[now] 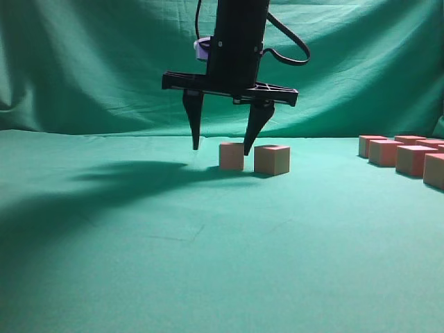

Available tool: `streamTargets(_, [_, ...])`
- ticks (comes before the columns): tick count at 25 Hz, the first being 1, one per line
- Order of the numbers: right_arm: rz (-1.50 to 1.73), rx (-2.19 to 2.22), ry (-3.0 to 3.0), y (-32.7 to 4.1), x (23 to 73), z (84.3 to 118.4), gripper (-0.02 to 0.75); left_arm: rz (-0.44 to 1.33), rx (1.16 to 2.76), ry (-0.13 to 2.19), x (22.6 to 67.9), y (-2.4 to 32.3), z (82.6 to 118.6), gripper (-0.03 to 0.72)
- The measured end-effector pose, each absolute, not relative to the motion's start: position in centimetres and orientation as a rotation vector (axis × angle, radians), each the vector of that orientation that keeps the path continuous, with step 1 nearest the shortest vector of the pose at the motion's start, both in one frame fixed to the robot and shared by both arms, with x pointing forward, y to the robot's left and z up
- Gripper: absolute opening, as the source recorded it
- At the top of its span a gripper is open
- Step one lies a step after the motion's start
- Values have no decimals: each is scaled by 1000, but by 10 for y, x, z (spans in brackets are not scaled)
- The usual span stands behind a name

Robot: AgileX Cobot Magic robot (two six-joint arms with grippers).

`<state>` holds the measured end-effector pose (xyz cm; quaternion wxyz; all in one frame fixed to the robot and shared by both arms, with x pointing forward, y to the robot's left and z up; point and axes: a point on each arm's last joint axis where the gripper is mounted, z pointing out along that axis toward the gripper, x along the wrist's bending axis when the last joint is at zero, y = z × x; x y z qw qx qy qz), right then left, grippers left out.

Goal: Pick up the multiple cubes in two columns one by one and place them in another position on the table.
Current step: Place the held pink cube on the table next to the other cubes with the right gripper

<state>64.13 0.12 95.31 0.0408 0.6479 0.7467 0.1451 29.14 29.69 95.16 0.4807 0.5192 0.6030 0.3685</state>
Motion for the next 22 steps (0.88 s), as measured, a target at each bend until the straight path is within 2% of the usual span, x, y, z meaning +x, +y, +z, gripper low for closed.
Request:
streamTargets(6, [552, 1790, 2280, 4, 655, 975, 462, 899, 1266, 1471, 291, 297, 952, 0])
streamTargets(15, [664, 1567, 2230, -4, 657, 1074, 462, 899, 1266, 1471, 291, 297, 952, 0])
streamTargets(22, [805, 1475, 2203, -26, 625, 1150, 462, 899, 1266, 1471, 291, 297, 952, 0])
